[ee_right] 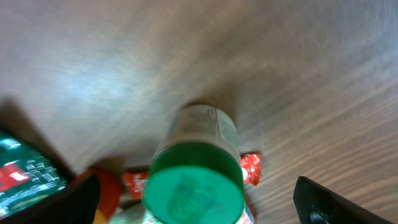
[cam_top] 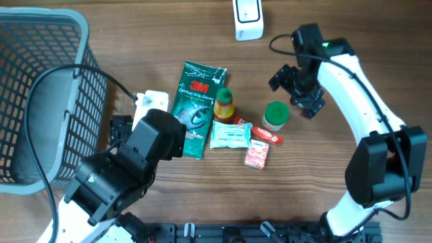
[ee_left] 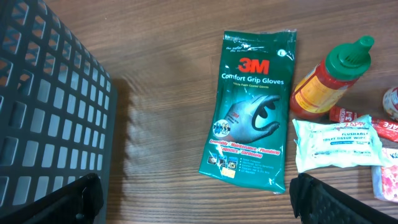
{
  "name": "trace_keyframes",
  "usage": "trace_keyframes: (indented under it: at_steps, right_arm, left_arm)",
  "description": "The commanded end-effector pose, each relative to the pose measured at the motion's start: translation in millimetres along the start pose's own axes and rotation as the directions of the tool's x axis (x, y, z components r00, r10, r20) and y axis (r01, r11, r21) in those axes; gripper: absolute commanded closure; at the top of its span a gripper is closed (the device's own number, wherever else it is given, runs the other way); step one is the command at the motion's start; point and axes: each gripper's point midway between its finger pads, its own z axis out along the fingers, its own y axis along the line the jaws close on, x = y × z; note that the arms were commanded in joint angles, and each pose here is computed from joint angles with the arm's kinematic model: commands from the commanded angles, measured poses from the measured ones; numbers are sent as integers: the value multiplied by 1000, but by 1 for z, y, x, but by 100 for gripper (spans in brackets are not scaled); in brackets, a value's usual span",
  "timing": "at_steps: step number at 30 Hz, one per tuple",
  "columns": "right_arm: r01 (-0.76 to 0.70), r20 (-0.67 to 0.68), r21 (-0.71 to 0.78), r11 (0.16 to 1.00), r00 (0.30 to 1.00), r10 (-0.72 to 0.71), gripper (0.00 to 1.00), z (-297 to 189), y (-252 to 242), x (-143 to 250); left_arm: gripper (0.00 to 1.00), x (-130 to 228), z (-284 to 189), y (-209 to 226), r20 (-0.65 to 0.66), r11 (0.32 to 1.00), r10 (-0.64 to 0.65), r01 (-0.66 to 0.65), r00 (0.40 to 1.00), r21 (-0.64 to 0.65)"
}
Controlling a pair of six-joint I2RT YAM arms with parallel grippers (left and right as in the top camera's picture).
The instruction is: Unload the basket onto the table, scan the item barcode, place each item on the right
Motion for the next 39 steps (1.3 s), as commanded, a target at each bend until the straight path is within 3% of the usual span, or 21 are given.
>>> trace_keyframes:
  at_steps: [1, 4, 9, 12, 22, 29, 39]
  right_arm:
    - [-100, -5, 21, 995, 995, 100, 0, 5, -6, 8]
    - [-75, -1, 14, 997, 997, 75, 0, 4, -5, 7]
    - [146, 20, -13, 989, 989, -145, 0, 4, 3, 2]
    - [179, 21, -13, 984, 984, -179, 0, 4, 3, 2]
    - [-139, -157, -26, 990, 979, 133, 0, 3, 5, 35]
    - [-274, -11, 49, 960, 961, 275, 0, 7, -1, 28]
    - [-268, 77, 67, 961, 962, 262, 4, 18, -6, 24]
  left_arm:
    - [0, -1, -1, 0, 2, 1000, -23, 23, 1000, 4]
    - [0, -1, -1, 0, 2, 1000, -24, 24, 1000, 4]
    - [0, -1, -1, 0, 2, 1000, -24, 24, 1000, 4]
    - [0, -1, -1, 0, 2, 1000, -24, 24, 1000, 4]
    - [0, -1, -1, 0, 2, 1000, -24, 24, 1000, 4]
    - [0, -1, -1, 0, 2, 1000, -24, 24, 1000, 4]
    - [0, -1, -1, 0, 2, 1000, -23, 23, 1000, 4]
